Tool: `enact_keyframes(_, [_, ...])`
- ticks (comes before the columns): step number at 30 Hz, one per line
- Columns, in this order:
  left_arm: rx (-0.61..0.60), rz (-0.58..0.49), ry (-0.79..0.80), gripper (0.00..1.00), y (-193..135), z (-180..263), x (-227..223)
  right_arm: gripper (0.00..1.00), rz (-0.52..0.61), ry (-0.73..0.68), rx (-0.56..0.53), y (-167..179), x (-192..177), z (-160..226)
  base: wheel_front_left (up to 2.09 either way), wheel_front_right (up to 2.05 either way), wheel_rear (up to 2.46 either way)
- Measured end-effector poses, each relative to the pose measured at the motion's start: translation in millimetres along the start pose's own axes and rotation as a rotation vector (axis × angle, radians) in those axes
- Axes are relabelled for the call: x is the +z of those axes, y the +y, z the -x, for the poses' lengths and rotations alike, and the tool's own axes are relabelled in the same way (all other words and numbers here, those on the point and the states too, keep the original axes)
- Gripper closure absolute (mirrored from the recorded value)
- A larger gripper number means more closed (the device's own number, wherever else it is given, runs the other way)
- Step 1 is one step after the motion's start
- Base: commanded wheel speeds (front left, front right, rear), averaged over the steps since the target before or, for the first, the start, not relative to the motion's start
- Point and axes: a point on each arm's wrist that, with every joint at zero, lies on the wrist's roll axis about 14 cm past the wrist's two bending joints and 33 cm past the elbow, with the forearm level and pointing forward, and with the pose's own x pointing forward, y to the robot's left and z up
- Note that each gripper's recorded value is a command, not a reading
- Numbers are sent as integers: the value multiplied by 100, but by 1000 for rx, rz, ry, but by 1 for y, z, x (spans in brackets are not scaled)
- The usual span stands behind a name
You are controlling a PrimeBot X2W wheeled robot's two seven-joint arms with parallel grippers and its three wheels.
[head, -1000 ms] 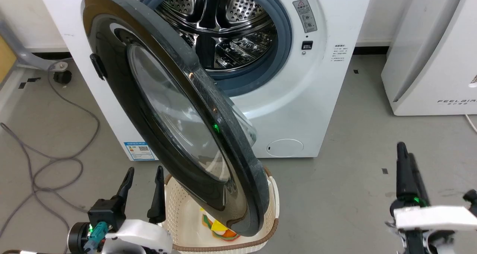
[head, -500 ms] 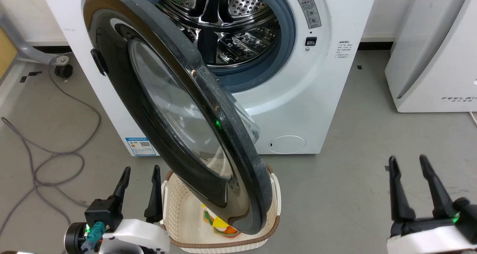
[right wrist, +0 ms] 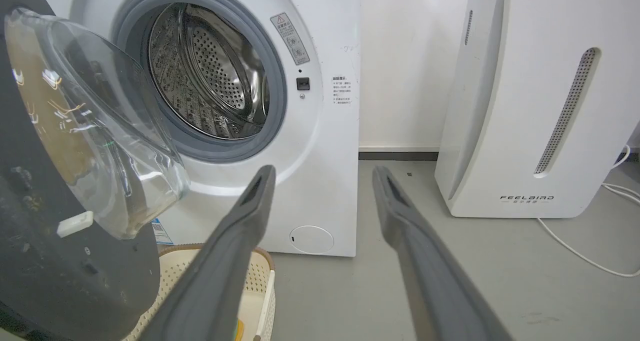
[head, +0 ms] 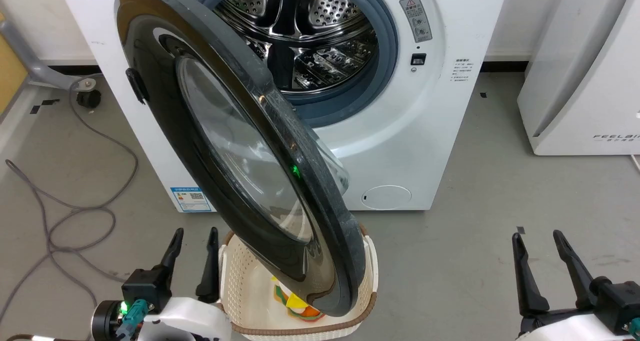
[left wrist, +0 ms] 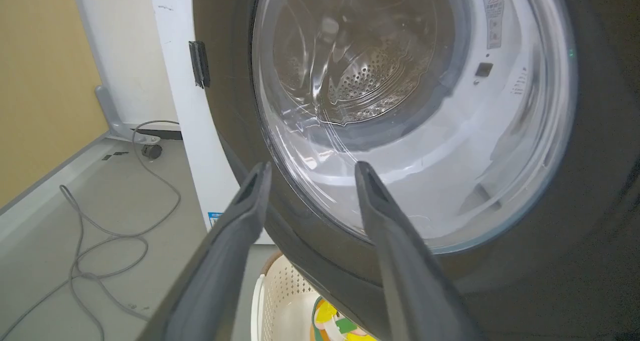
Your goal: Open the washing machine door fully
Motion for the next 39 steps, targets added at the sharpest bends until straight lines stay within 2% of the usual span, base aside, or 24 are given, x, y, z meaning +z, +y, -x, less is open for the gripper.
enact_keyframes(1, [0, 0, 1, 100, 0, 0, 0, 0, 0, 1, 0, 0, 0, 0, 0, 0, 0])
enact_keyframes(12, [-1, 0, -10, 100, 0, -2, 3, 0, -15, 13, -5, -1, -4, 4, 0, 0, 0])
enact_keyframes(17, [36, -2, -67, 100, 5, -5, 21, 0, -23, 11, -6, -1, -4, 4, 0, 0, 0])
enact_keyframes(23, [52, -14, -243, 100, 0, -17, 83, 0, -26, 13, -5, 0, -4, 5, 0, 0, 0])
enact_keyframes(30, [-2, -30, -563, 100, -26, -12, 189, 0, -33, 15, -4, 0, -5, 5, 0, 0, 0])
enact_keyframes(35, [-110, -10, -772, 100, -61, 8, 256, 0, -34, 23, -6, 0, -7, 6, 0, 0, 0])
enact_keyframes(39, [-268, 15, -834, 100, -105, 22, 281, 0, -34, 27, -7, -1, -8, 6, 0, 0, 0])
